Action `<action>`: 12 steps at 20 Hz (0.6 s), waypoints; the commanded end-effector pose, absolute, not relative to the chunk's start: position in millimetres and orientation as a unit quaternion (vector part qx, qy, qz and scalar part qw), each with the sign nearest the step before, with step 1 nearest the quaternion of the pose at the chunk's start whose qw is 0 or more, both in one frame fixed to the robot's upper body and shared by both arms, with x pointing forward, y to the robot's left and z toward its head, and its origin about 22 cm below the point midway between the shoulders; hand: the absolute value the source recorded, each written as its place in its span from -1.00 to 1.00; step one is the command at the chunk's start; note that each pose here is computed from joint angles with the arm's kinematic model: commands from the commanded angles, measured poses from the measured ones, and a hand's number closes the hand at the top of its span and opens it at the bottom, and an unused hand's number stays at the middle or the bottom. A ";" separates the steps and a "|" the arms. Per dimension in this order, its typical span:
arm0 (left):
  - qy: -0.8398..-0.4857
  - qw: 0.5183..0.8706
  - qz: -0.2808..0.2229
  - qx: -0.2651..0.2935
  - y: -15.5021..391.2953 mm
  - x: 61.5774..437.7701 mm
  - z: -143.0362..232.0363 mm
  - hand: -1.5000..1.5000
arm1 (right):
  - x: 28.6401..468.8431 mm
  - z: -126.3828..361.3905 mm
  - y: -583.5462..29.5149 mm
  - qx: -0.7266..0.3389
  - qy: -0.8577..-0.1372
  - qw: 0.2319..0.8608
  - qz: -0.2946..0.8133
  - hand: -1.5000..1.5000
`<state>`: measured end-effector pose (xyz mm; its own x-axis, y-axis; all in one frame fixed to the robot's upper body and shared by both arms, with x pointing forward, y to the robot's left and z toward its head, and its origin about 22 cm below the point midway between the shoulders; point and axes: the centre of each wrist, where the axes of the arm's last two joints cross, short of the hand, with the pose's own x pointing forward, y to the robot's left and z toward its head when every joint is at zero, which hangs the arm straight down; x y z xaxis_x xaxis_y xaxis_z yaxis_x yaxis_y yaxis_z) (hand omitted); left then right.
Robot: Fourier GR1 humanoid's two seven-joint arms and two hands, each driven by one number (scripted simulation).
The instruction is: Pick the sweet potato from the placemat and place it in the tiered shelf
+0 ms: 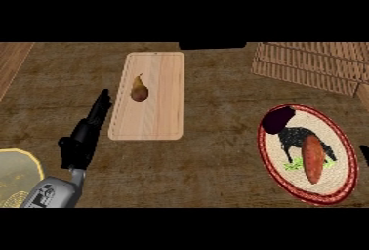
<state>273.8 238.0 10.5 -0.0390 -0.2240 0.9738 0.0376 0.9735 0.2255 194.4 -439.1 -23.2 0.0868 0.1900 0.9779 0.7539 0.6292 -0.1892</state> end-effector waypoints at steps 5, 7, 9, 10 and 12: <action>-0.704 0.700 -0.109 0.049 229.9 273.4 4.2 0.00 | 147.1 -29.0 -482.2 -0.290 -0.675 0.655 -0.176 -1.00; -0.709 0.694 -0.116 0.045 211.6 270.5 15.7 0.00 | 155.5 -17.6 -470.2 -0.299 -0.659 0.680 -0.118 -1.00; -0.713 0.690 -0.116 0.052 244.0 278.9 16.7 0.00 | 149.5 0.8 -472.7 -0.304 -0.643 0.699 -0.068 -1.00; -0.708 0.696 -0.112 0.056 232.0 286.6 11.7 0.00 | 159.0 -9.4 -457.5 -0.307 -0.640 0.702 -0.058 -1.00; -0.710 0.693 -0.117 0.053 224.9 277.5 10.3 0.00 | 165.4 35.3 -470.2 -0.308 -0.627 0.714 -0.045 -1.00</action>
